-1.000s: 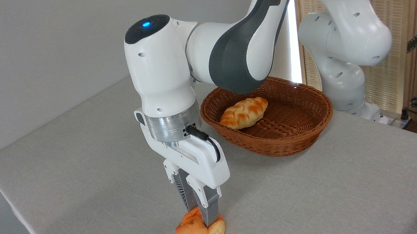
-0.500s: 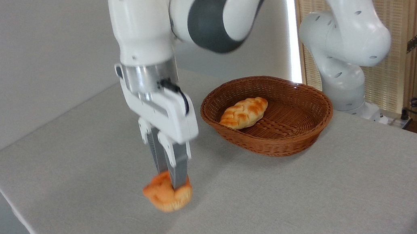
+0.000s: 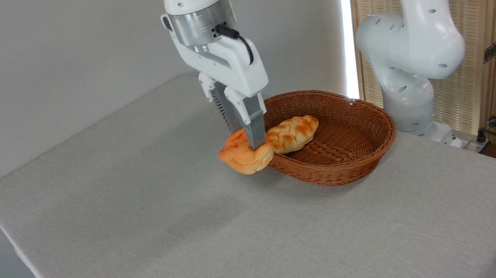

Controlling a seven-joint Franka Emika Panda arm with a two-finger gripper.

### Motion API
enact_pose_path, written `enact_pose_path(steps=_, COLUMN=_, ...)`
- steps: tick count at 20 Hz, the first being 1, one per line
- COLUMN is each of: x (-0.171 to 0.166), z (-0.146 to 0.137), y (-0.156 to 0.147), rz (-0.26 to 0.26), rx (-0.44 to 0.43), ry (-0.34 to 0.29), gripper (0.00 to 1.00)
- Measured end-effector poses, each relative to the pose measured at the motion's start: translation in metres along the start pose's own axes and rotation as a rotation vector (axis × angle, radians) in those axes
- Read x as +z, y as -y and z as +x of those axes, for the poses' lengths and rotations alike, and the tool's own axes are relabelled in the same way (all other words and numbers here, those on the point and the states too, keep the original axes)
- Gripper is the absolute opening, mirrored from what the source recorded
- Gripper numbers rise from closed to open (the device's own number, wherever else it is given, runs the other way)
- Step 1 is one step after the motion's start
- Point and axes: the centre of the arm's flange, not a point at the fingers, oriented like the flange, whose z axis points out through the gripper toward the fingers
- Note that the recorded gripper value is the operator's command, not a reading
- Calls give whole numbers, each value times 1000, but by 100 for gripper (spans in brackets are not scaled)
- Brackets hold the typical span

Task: Put bread into the basket
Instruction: 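Lift the held roll and carry it over the wicker basket, then lower the roll onto the croissant and open the gripper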

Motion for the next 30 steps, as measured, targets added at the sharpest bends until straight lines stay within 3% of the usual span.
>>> enact_pose_path(steps=4, x=2, z=3, y=-25, rz=-74, rx=34, ry=22, gripper=59)
enact_pose_path(steps=8, x=15, z=17, y=-51, rz=-102, rx=95, ry=50, gripper=61)
enact_pose_path(steps=9, x=19, z=20, y=-60, rz=-109, rx=112, ry=61, gripper=72)
enact_pose_path(steps=11, x=29, z=29, y=-79, rz=-131, rx=150, ry=89, gripper=74)
enact_pose_path(steps=13, x=39, z=35, y=-94, rz=-147, rx=176, ry=117, gripper=90)
enact_pose_path(steps=16, x=52, z=32, y=-100, rz=-178, rx=182, ry=154, gripper=97)
enact_pose_path(steps=22, x=70, z=27, y=-103, rz=-212, rx=179, ry=190, gripper=100)
enact_pose_path(steps=30, x=74, z=28, y=-105, rz=-226, rx=180, ry=188, gripper=100)
